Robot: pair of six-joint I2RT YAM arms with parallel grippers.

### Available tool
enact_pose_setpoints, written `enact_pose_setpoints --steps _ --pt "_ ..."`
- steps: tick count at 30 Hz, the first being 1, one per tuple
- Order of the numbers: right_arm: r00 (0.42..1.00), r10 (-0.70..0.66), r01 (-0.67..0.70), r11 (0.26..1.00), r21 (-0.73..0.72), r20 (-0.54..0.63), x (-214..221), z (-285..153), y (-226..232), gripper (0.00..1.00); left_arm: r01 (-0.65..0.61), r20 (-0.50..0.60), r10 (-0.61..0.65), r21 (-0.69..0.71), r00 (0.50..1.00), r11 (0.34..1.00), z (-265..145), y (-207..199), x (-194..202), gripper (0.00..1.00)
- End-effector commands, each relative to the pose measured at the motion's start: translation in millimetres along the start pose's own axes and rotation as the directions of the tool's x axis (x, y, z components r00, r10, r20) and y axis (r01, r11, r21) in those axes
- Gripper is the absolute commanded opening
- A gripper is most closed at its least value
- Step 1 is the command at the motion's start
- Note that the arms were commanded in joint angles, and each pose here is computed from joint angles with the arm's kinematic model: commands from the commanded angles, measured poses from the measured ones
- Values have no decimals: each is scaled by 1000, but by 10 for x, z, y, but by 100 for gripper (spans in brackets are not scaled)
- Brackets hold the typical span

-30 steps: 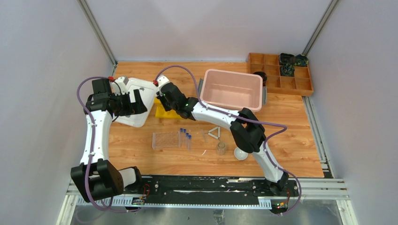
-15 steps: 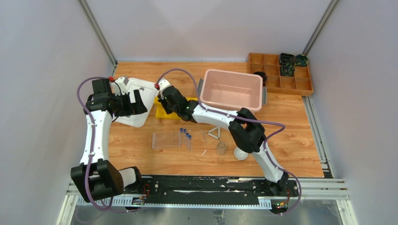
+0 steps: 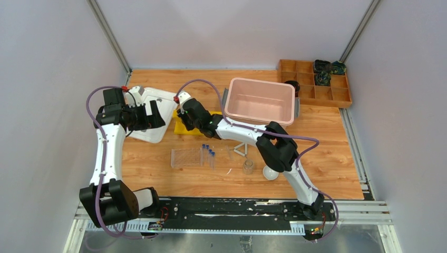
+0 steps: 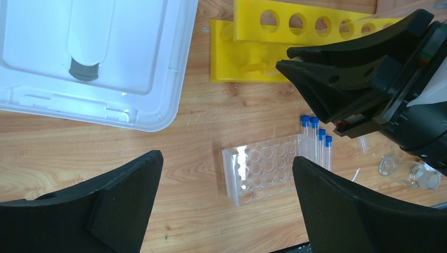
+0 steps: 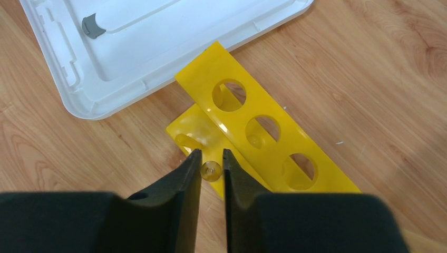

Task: Organize the chemistry lab equipment

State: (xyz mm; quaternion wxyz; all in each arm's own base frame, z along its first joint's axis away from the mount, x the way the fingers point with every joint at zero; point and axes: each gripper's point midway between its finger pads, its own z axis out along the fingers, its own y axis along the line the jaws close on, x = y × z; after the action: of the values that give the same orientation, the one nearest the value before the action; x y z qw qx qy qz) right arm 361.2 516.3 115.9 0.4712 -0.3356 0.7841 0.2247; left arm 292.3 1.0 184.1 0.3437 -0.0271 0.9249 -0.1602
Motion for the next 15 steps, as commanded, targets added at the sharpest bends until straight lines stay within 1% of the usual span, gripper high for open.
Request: enact_pose_setpoints --steps 1,6,7,11,13,14,15 --pt "1000 13 -13 999 -29 -1 -72 -126 129 30 -13 43 13 -4 999 1000 -98 -18 -118 100" --pt "999 19 -18 1000 -2 36 -292 -294 151 45 -18 52 18 -1 999 1000 -131 -39 -136 100" --pt "999 18 -19 1000 5 45 -348 -347 155 47 -19 54 19 0 998 1000 -140 -47 -141 100" --pt "996 31 -34 999 34 84 -530 -651 197 47 -20 56 20 1 998 1000 -180 -67 -143 100" --pt "994 56 -60 997 51 90 -558 -835 195 44 -22 61 22 0 998 1000 -208 -80 -149 100" --pt "995 72 -77 995 64 68 -467 -926 174 41 -23 64 23 0 998 1000 -221 -86 -155 100" --pt "993 94 -99 993 70 67 -471 -1035 169 38 -24 64 24 0 998 1000 -232 -91 -155 100"
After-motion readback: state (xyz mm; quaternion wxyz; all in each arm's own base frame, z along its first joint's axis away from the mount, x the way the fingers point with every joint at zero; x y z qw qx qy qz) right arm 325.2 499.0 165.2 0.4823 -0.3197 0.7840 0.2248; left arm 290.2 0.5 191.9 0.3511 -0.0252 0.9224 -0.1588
